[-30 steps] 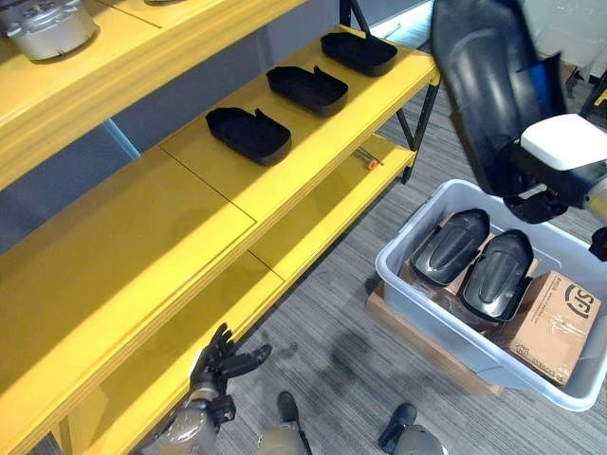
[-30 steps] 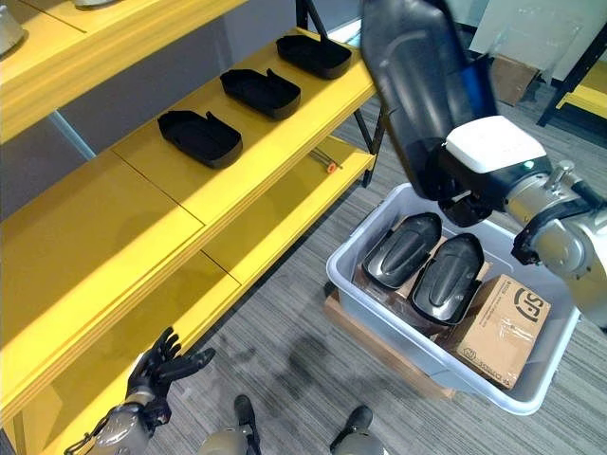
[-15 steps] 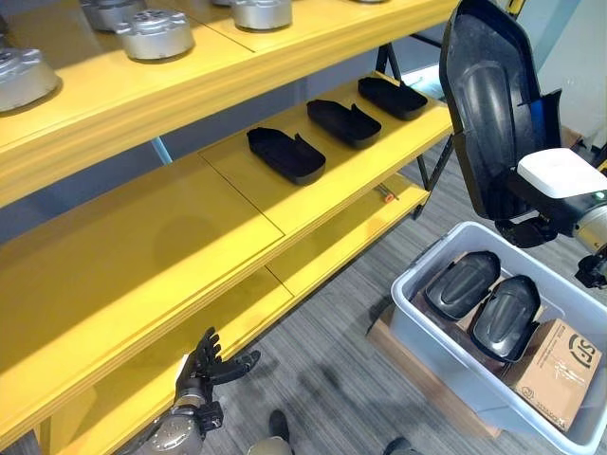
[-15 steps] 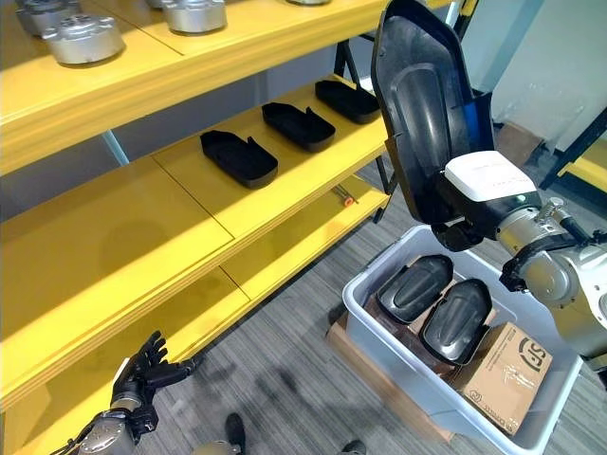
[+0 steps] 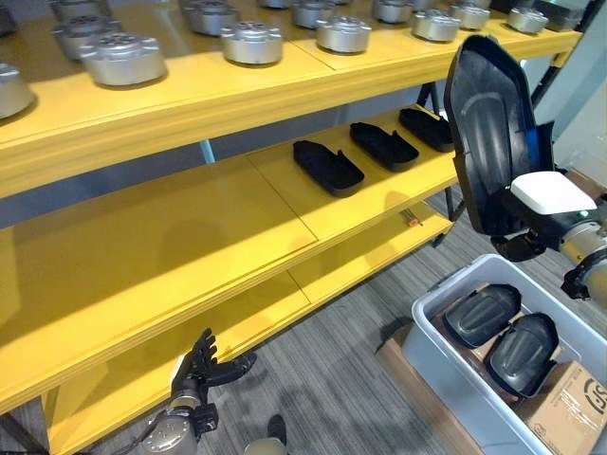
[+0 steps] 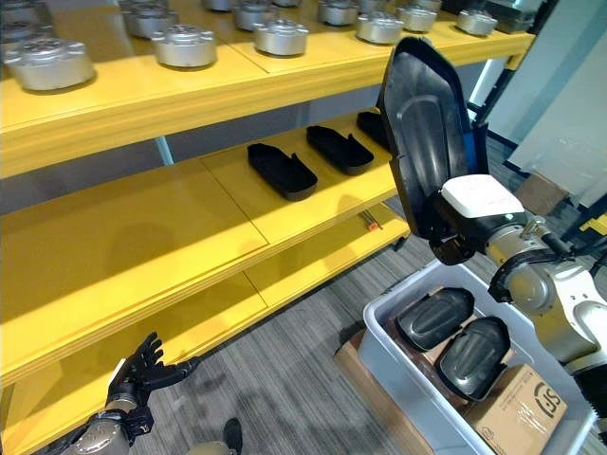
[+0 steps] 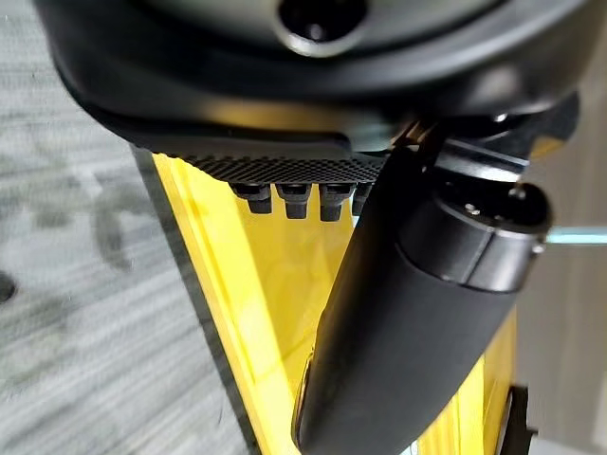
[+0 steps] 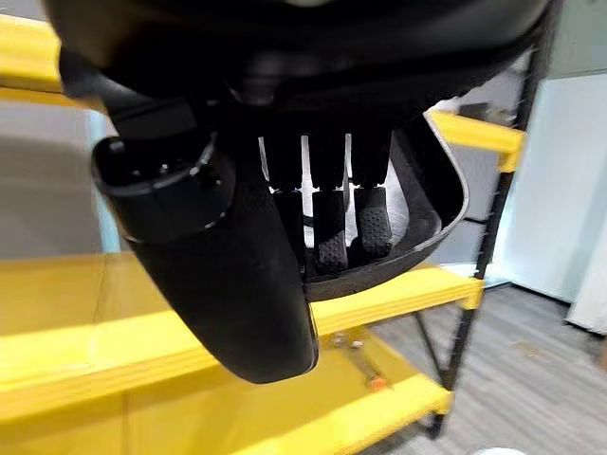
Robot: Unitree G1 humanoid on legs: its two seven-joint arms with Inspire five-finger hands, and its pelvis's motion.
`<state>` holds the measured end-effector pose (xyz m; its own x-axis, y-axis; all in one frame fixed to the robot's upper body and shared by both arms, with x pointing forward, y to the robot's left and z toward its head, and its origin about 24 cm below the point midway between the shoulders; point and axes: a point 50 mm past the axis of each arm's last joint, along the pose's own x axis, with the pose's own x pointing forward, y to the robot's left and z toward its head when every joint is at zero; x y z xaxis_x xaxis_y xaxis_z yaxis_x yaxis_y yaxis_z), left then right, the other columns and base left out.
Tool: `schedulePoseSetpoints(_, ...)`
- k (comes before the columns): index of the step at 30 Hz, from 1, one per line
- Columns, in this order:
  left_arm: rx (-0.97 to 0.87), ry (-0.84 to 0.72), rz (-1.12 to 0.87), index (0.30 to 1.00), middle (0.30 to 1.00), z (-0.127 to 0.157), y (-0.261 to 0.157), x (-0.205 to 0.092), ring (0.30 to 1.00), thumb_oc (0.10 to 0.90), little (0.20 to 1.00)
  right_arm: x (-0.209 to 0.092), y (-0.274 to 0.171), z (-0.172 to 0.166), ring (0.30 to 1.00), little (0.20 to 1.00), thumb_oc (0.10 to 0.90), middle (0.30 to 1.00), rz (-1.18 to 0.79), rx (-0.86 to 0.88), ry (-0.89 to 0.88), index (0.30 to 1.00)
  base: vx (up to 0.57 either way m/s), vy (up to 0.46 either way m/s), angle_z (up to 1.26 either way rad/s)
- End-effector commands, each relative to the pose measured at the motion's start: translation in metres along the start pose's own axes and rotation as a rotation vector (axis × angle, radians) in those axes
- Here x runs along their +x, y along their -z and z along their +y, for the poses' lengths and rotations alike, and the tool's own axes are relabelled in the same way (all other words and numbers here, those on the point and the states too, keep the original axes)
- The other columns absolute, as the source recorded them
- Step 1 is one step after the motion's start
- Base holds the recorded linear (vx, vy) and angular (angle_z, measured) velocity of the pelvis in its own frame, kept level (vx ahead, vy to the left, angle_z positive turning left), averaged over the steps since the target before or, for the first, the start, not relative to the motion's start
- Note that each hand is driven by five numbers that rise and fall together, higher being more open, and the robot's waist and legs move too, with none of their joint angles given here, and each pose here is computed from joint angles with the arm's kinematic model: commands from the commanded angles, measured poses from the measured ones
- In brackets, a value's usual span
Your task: Move parts from the plastic box to the shelf.
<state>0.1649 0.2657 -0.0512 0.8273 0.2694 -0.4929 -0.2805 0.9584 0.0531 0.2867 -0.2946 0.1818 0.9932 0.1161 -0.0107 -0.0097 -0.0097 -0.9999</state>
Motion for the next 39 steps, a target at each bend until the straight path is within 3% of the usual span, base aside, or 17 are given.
schedulePoseSetpoints(1,0.075,0.046,-0.251,1.000,1.000,-0.005,-0.055,0.006,1.000,0.900,1.000,0.003,0.004,-0.078,0.300,0.300,0.400,0.300,0.011,-0.048,0.328,0.300,0.05,0.096,0.81)
schedulePoseSetpoints(10,0.056,0.074,-0.283,1.000,1.000,-0.012,-0.065,0.010,1.000,0.900,1.000,-0.005,0.015,-0.077,0.300,0.300,0.400,0.300,0.059,-0.044,0.329,0.300,0.02,-0.073,0.99)
schedulePoseSetpoints(39,-0.045,0.037,-0.203,1.000,1.000,-0.012,-0.038,0.003,1.000,0.900,1.000,0.007,-0.004,-0.091,0.300,0.300,0.400,0.300,-0.052,-0.023,0.290,0.300,0.05,-0.135,0.00)
